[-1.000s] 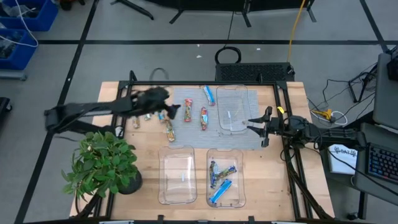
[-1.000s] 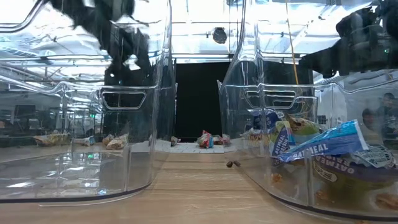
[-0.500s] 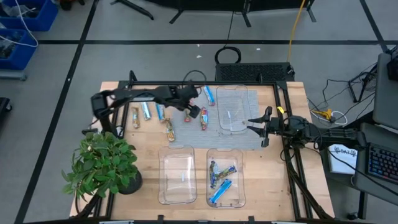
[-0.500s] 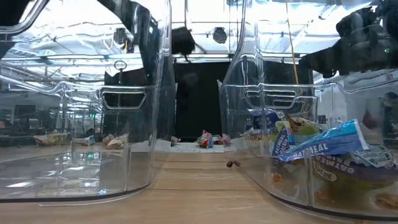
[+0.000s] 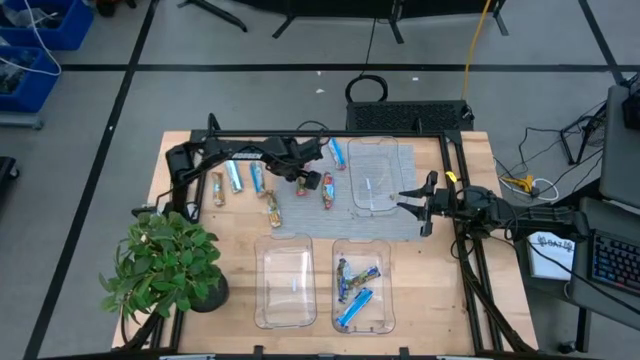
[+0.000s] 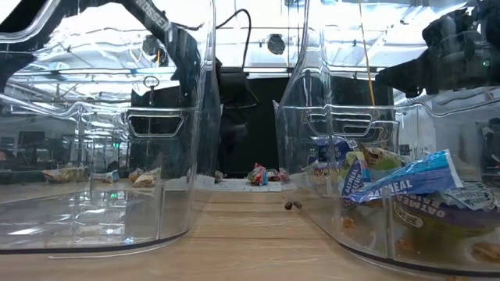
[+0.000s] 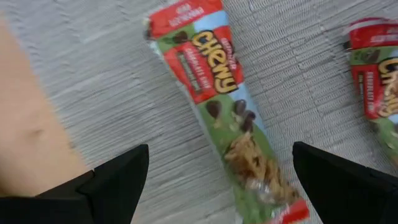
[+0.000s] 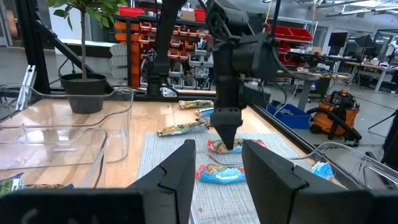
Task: Pick and place Granola Bars by type
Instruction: Put the bottom left red granola bar into the top transparent bin
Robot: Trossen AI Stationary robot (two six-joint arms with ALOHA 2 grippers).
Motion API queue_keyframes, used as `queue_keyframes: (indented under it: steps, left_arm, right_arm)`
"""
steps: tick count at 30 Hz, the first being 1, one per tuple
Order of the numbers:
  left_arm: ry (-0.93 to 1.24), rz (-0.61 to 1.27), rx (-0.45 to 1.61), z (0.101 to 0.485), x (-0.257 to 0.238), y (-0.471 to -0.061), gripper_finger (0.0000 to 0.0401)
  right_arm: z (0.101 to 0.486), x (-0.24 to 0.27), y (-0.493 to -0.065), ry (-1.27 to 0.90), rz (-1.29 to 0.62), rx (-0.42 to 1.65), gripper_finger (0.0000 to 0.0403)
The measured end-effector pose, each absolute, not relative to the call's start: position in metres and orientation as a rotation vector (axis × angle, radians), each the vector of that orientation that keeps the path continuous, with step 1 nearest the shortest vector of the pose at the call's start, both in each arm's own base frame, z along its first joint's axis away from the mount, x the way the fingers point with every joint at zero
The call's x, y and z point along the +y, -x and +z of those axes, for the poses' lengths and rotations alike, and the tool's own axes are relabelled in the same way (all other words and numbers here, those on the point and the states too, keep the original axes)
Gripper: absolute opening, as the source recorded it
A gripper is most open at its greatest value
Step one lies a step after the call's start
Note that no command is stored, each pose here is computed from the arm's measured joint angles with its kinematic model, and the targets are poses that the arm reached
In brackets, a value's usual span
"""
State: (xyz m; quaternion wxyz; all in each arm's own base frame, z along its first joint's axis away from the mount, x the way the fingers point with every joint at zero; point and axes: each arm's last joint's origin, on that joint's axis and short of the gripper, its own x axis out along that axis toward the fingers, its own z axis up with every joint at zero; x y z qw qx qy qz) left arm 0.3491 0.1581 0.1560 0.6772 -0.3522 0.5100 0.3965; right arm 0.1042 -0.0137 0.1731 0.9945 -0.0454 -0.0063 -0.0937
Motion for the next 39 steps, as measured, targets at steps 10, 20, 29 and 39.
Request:
queue_keyframes:
  steps: [10,20,29,39]
  left_arm:
    - [0.802,0.8,1.199,0.143,0.155,-0.354,0.0287]
    - [0.715,0.709,1.173,0.163,0.141,-0.357,0.002]
    - [0.534,0.633,0.92,0.23,0.122,-0.356,0.0012]
    - [0.398,0.141,0.344,0.287,0.118,-0.396,0.001]
  right_arm:
    - [0.173,-0.014,-0.104,0.091,-0.187,-0.013,0.0126]
    - [0.173,-0.014,-0.104,0.091,-0.187,-0.012,0.0125]
    - [0.173,-0.014,-0.104,0.091,-0.187,-0.013,0.0124]
    - [0.172,-0.014,-0.105,0.091,-0.187,-0.005,0.0125]
